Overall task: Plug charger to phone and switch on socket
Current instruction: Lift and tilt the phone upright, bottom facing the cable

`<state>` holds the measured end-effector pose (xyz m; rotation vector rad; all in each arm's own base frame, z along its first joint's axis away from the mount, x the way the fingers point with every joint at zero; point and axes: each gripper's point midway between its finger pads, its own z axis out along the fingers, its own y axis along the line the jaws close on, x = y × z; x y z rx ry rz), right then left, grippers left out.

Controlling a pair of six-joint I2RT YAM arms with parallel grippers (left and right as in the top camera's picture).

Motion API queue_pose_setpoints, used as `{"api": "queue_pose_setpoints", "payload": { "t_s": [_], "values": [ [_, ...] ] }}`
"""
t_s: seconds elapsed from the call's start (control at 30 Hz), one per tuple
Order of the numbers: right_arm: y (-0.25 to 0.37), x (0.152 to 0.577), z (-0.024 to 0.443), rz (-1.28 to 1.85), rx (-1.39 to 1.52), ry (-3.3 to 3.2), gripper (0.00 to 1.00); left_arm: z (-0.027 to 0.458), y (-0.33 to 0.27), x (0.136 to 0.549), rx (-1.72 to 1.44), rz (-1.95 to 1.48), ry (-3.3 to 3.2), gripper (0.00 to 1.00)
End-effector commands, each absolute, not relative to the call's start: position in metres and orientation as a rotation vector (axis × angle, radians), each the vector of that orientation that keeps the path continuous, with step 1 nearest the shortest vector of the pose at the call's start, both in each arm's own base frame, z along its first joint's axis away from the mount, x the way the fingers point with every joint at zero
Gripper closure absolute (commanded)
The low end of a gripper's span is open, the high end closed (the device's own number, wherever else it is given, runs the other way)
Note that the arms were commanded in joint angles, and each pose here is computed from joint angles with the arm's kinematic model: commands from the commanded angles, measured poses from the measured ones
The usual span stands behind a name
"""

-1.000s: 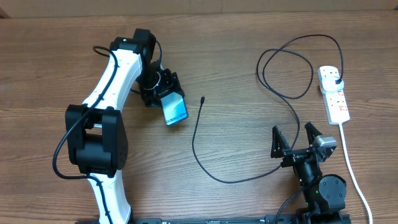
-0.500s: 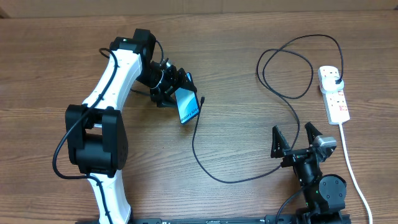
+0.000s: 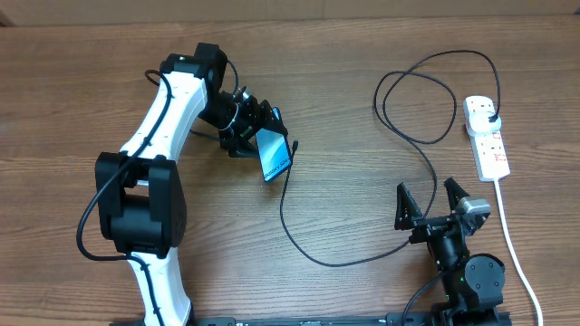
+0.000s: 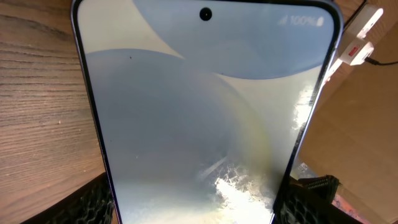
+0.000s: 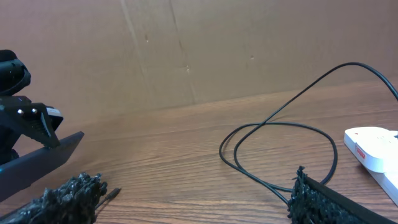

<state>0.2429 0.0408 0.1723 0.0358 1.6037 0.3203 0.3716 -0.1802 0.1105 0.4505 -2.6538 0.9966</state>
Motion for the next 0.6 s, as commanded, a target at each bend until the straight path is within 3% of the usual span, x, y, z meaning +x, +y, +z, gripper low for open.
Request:
{"api": "queue_pose_setpoints", "payload": {
  "t_s": [0.0,0.4,0.57],
  "values": [
    [0.0423,0.2428,0.1702,0.330,0.035,1.602,0.00,0.1222,-0.1830,0.3785,0.556,1.027,-2.610,0.32],
    [0.0423,0.2428,0.1702,0.330,0.035,1.602,0.00,0.1183,-0.1796,0.3832,1.132,0.845,-2.331,0.37],
    [0.0423,0.2428,0.1702,0.330,0.035,1.602,0.00,0.1222,-0.1836,0.3825,1.236,0.833,-2.217,0.39]
  ]
}}
